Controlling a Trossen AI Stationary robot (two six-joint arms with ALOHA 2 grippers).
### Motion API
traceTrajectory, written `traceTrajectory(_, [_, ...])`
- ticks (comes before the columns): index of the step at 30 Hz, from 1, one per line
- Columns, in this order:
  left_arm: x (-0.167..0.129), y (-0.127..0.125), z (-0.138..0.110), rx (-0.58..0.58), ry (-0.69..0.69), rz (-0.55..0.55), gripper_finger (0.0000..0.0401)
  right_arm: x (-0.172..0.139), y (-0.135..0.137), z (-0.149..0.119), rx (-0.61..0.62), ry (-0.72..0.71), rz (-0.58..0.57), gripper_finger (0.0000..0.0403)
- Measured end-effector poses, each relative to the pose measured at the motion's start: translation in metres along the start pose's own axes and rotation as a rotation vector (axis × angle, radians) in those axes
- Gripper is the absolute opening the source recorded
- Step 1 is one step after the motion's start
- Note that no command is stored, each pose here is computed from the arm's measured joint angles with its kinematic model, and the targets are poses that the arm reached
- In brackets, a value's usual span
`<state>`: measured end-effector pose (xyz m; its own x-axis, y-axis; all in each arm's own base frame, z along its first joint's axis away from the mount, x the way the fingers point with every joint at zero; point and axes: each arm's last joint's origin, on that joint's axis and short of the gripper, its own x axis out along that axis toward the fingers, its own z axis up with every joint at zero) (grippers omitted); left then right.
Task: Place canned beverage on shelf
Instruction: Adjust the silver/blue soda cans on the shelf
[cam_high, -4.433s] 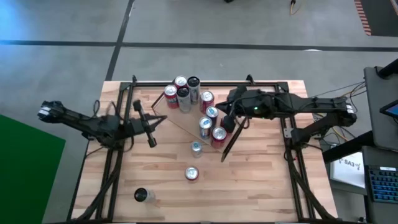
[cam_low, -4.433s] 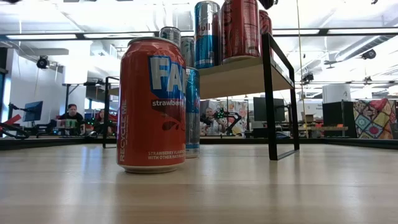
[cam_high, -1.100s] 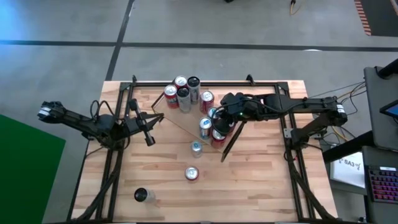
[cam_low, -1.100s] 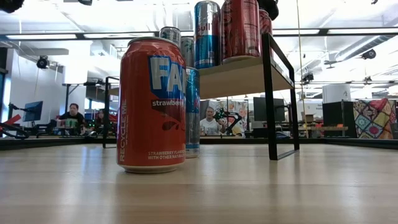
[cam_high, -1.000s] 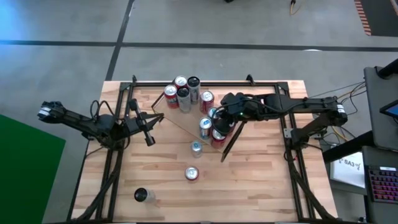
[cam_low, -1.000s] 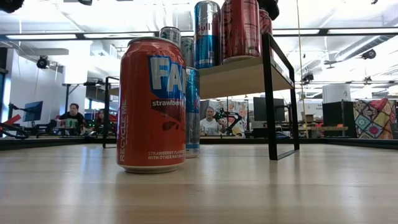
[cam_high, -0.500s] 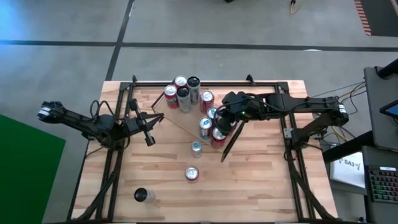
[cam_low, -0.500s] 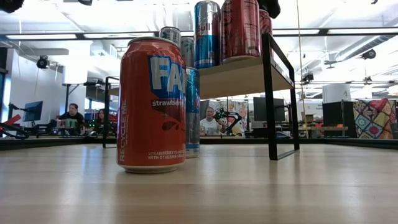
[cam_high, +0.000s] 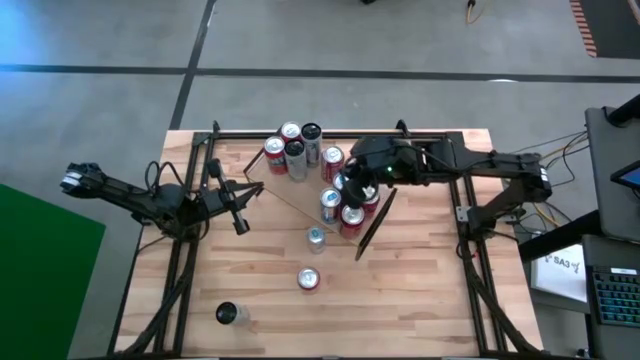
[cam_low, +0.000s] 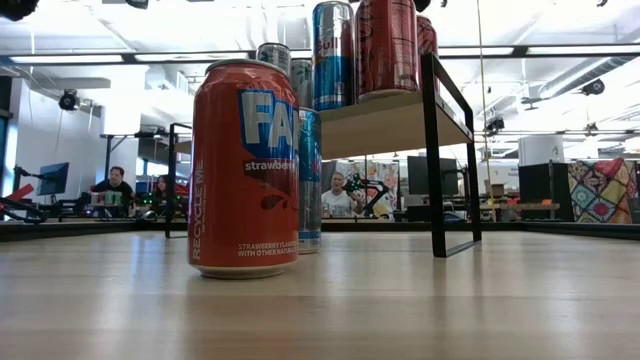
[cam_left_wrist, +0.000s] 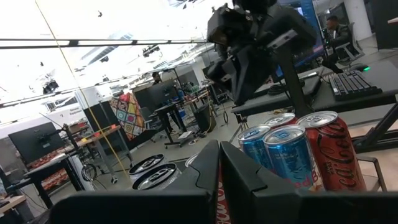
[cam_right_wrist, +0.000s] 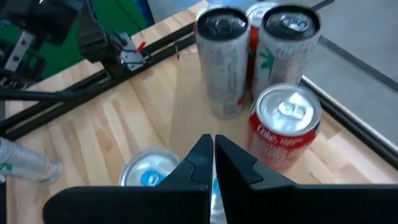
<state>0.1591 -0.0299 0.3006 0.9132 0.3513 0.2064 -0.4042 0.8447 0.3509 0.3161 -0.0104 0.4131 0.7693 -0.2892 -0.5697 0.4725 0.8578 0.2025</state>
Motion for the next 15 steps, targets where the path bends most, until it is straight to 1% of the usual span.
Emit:
traceTrajectory(8, [0.0,0.0,0.0,0.0,0.0,0.0,0.0,0.014,-0.003,0.018,-0.039,-0.002,-0.036,0.0009])
traceTrajectory(15, [0.0,0.0,0.0,0.0,0.0,0.0,0.0,0.033,-0.004,0.027,-0.073,0.064,-0.085,0.0009])
